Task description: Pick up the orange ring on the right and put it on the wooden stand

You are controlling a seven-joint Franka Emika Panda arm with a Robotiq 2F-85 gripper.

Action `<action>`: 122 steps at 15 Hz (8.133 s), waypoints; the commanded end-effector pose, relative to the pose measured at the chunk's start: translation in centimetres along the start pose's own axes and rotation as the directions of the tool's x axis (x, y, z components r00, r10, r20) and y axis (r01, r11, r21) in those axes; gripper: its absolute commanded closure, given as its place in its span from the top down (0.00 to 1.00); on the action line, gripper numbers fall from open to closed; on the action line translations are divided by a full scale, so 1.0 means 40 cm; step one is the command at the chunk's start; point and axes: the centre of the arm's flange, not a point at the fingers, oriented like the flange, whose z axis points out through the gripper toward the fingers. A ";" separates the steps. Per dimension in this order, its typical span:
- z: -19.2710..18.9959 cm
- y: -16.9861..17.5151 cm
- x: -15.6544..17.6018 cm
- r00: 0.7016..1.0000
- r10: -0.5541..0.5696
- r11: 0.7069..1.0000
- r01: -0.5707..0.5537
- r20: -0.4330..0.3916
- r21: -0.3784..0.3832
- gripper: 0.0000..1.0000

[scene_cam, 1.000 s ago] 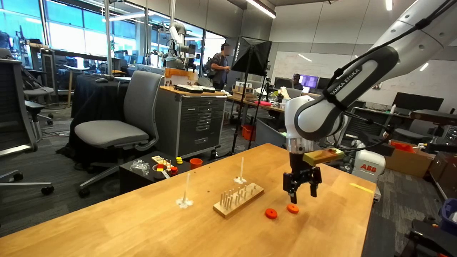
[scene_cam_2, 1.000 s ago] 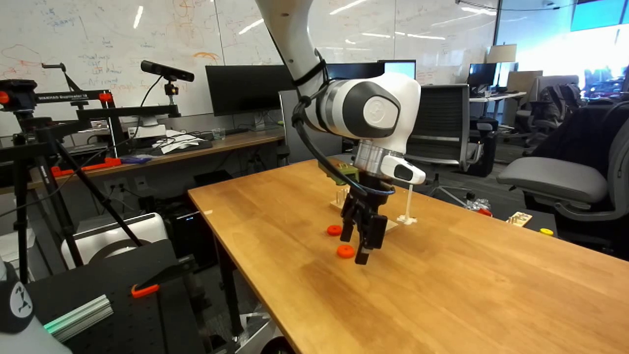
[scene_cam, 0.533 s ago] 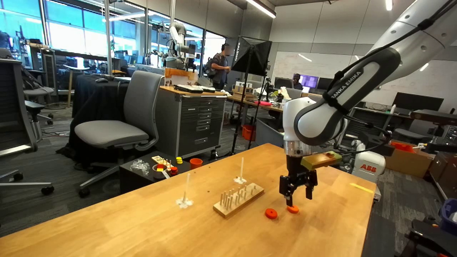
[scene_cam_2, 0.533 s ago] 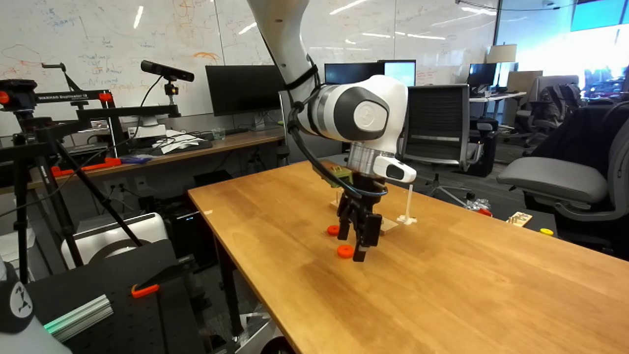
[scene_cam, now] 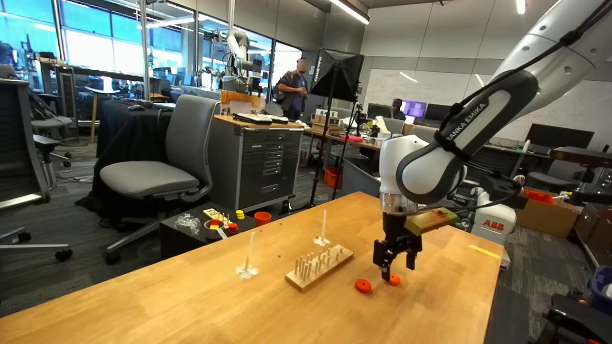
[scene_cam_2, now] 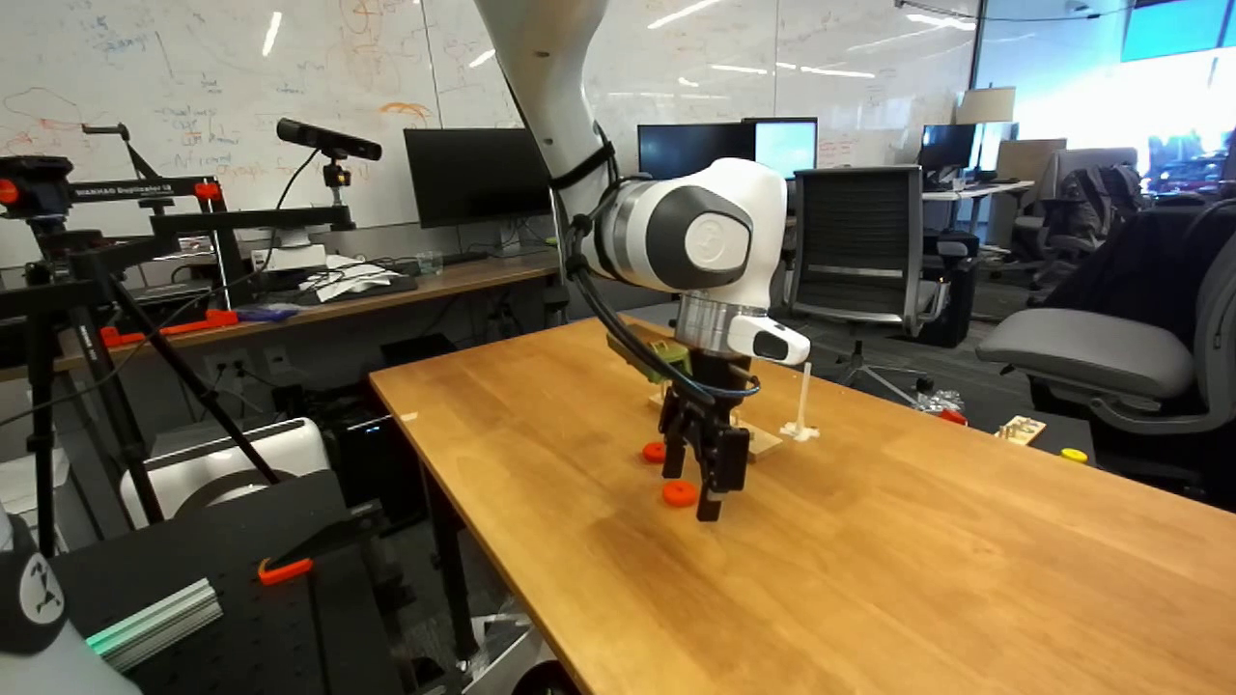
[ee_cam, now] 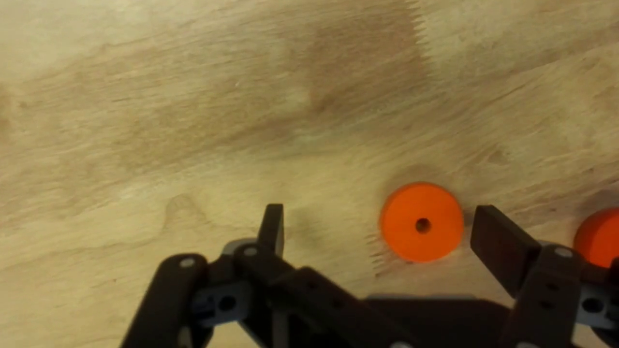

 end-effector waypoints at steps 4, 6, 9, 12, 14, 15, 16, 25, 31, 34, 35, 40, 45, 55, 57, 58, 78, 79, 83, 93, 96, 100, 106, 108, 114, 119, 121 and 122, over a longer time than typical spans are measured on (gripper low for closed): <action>0.017 -0.009 -0.032 0.995 -0.068 0.998 0.069 -0.068 0.013 1.00; 0.026 -0.015 -0.042 0.994 -0.083 0.996 0.084 -0.065 0.014 1.00; 0.032 -0.023 -0.056 0.992 -0.098 0.995 0.099 -0.078 0.013 1.00; 0.033 -0.031 -0.066 0.989 -0.110 0.994 0.112 -0.096 0.013 1.00; 0.033 -0.038 -0.073 0.987 -0.118 0.993 0.120 -0.107 0.012 1.00; 0.031 -0.042 -0.077 0.986 -0.123 0.992 0.125 -0.112 0.013 1.00; 0.029 -0.045 -0.081 0.985 -0.128 0.991 0.131 -0.117 0.014 1.00; -0.005 -0.066 -0.091 0.975 -0.156 0.987 0.161 -0.158 0.021 0.42; -0.014 -0.063 -0.075 0.978 -0.149 0.988 0.154 -0.145 0.021 0.17; -0.037 -0.057 -0.061 0.983 -0.134 0.990 0.139 -0.124 0.030 0.17; -0.047 -0.056 -0.058 0.985 -0.129 0.990 0.134 -0.116 0.033 0.17; -0.125 -0.069 -0.042 0.989 -0.106 0.992 0.112 -0.104 0.051 0.17; -0.198 -0.122 -0.010 0.990 -0.079 0.995 0.086 -0.116 0.056 0.17; -0.306 -0.247 0.064 0.997 -0.018 0.998 0.023 -0.079 0.059 0.17; -0.310 -0.265 0.087 0.998 -0.001 0.999 0.004 -0.066 0.053 0.17; -0.309 -0.273 0.103 0.998 0.011 0.999 -0.008 -0.060 0.050 0.17; -0.223 -0.302 0.271 0.989 0.135 0.991 -0.136 0.057 0.006 0.17; -0.218 -0.302 0.276 0.989 0.137 0.990 -0.138 0.061 0.004 0.17; -0.204 -0.297 0.291 0.986 0.146 0.989 -0.147 0.076 -0.001 0.17; -0.176 -0.287 0.272 0.984 0.126 0.992 -0.125 0.123 -0.013 0.17; -0.175 -0.287 0.269 0.985 0.126 0.992 -0.125 0.120 -0.015 0.17; -0.180 -0.292 0.271 0.986 0.128 0.992 -0.127 0.105 -0.014 0.17; -0.194 -0.307 0.268 0.988 0.123 0.992 -0.123 0.092 -0.010 0.17; -0.194 -0.312 0.270 0.988 0.122 0.993 -0.121 0.091 -0.010 0.17; -0.181 -0.304 0.285 0.986 0.129 0.992 -0.128 0.103 -0.014 0.17; -0.171 -0.300 0.294 0.986 0.132 0.991 -0.131 0.104 -0.015 0.17; -0.167 -0.301 0.300 0.985 0.134 0.991 -0.133 0.106 -0.017 0.17; -0.165 -0.300 0.301 0.985 0.135 0.991 -0.134 0.107 -0.018 0.17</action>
